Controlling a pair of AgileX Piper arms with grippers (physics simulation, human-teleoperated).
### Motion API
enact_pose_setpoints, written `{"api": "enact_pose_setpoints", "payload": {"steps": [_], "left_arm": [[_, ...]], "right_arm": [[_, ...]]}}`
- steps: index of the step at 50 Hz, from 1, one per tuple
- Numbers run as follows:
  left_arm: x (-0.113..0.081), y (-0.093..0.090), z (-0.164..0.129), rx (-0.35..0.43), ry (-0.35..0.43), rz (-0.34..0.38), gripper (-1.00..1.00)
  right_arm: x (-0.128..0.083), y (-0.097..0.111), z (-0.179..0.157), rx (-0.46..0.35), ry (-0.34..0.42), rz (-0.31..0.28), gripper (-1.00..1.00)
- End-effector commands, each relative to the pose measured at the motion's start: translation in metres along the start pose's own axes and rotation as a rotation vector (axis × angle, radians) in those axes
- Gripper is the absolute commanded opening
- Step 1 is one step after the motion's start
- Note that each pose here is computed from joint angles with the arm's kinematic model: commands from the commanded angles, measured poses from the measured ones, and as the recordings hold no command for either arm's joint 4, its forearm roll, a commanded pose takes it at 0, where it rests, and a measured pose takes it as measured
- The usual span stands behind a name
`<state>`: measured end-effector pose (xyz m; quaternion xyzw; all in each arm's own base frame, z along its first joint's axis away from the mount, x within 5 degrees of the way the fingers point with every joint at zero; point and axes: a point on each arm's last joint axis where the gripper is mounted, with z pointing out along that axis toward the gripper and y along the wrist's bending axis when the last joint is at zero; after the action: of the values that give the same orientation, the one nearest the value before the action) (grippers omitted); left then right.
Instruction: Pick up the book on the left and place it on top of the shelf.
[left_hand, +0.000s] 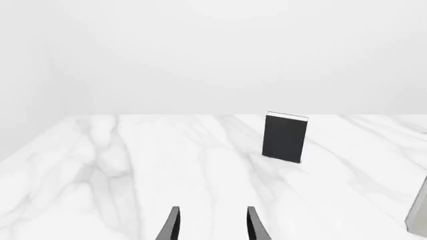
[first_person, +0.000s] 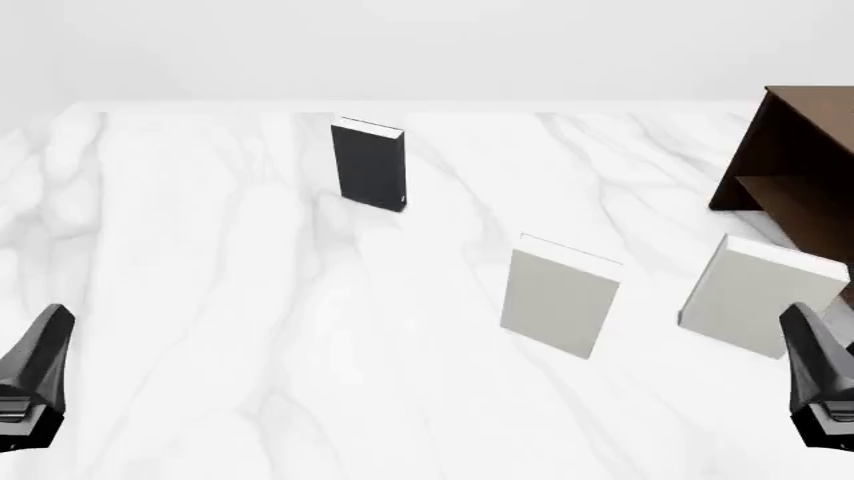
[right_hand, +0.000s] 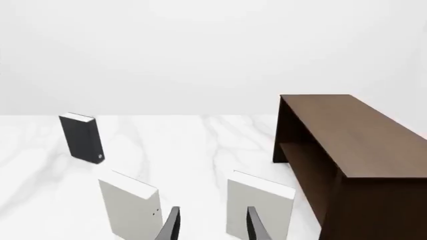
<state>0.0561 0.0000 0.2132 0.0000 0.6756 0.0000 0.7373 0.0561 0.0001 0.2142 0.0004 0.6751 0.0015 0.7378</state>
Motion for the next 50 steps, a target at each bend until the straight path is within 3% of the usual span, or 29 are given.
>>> {"api": "enact_pose_setpoints", "payload": {"steps": [1,9,14,16,26,36,40,50], "left_arm": [[0.000,0.000,0.000,0.000,0.000,0.000,1.00],[0.000,0.000,0.000,0.000,0.000,0.000,1.00],[0.000,0.000,0.000,0.000,0.000,0.000,1.00],[0.000,0.000,0.000,0.000,0.000,0.000,1.00],[0.000,0.000,0.000,0.000,0.000,0.000,1.00],[0.000,0.000,0.000,0.000,0.000,0.000,1.00],[0.000,0.000,0.000,0.000,0.000,0.000,1.00],[0.000,0.000,0.000,0.000,0.000,0.000,1.00]], "right_arm": [[-0.003,0.000,0.000,-0.007,-0.003,0.014,1.00],[-0.014,0.001,-0.001,-0.015,-0.012,0.039,1.00],[-0.035,0.001,-0.005,-0.029,-0.030,0.056,1.00],[-0.047,0.003,-0.008,-0.070,-0.041,0.075,1.00],[-0.101,0.005,-0.015,-0.141,-0.096,0.018,1.00],[-0.121,0.010,0.003,-0.204,-0.081,-0.036,1.00],[-0.139,0.014,0.015,-0.226,-0.090,-0.074,1.00],[-0.160,0.018,0.027,-0.244,-0.089,-0.091,1.00]]}}
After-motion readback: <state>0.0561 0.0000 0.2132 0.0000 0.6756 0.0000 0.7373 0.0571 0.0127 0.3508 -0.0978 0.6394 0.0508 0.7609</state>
